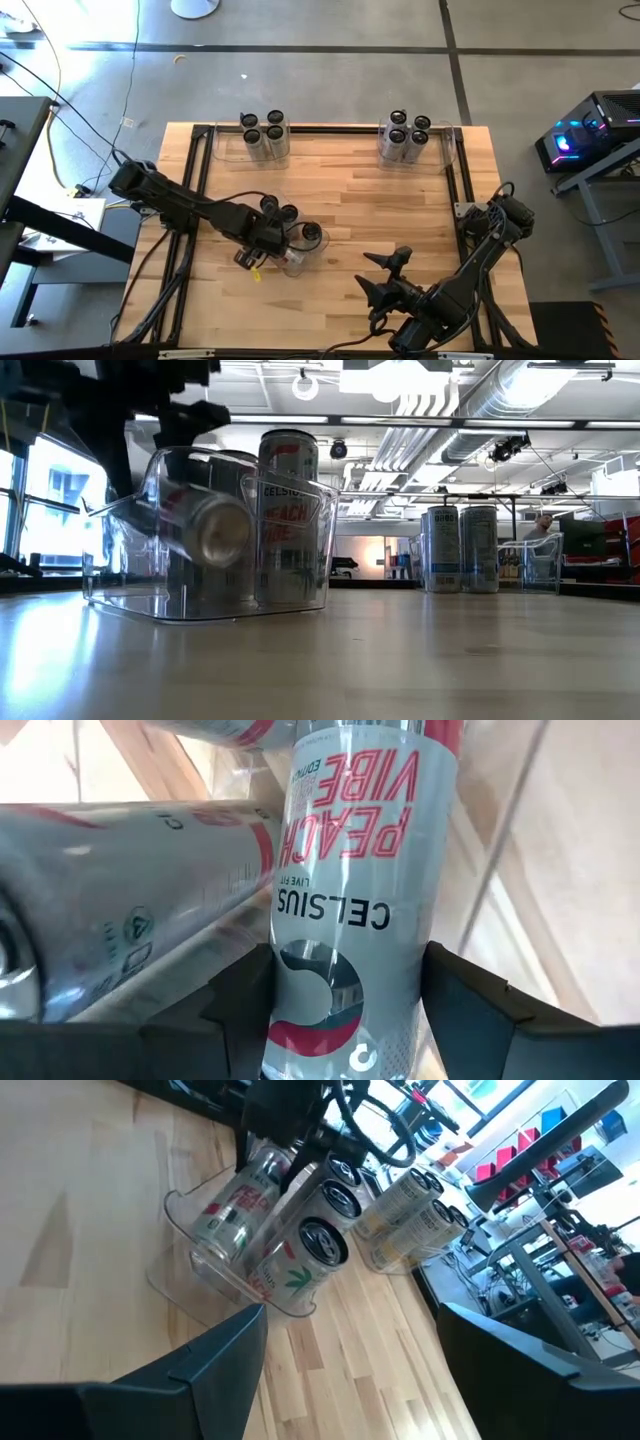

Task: Sort soda cans
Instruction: Adjust all the white-pink soda cans into the center transparent bin

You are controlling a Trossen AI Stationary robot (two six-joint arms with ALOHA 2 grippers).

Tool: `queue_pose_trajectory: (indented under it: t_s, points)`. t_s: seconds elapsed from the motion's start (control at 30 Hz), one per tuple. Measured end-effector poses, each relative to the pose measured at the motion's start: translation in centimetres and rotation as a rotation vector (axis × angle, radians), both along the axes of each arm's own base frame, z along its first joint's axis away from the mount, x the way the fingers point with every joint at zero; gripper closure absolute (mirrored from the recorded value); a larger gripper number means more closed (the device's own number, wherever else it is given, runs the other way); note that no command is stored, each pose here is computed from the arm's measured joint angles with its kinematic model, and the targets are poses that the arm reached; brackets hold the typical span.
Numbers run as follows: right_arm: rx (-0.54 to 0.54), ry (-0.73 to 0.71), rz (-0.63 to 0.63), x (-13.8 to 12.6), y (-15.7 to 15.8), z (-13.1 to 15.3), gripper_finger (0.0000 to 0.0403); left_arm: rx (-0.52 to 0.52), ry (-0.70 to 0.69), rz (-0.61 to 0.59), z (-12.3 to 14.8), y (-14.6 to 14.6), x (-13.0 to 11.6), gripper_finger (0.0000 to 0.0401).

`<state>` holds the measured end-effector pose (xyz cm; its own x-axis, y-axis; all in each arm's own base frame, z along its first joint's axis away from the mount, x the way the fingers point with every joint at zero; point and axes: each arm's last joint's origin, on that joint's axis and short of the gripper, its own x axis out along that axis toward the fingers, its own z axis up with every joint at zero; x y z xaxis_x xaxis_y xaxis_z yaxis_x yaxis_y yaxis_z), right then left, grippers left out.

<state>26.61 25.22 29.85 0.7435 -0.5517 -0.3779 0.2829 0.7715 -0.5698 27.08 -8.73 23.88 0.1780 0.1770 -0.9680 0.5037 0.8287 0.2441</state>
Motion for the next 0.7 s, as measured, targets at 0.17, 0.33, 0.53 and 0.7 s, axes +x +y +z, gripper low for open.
queue_pose_trajectory:
  t_s: [0.17,0.33,0.53,0.7]
  points:
    - [0.030,0.010,-0.003,0.3,-0.1,0.0,0.0114,-0.025,0.002,0.039,1.6,-0.2,0.0,0.0194]
    - [0.077,0.088,0.023,1.2,-0.6,-0.2,0.0114,-0.053,0.004,0.056,3.6,-0.5,0.0,0.0195]
    - [0.035,0.094,0.074,2.0,-0.5,0.1,0.0114,-0.041,-0.040,0.082,6.9,-1.3,-0.3,0.0196]
    - [0.120,0.048,0.064,3.1,-0.7,0.2,0.0114,0.008,-0.078,0.127,9.2,-2.0,-0.4,0.0196]
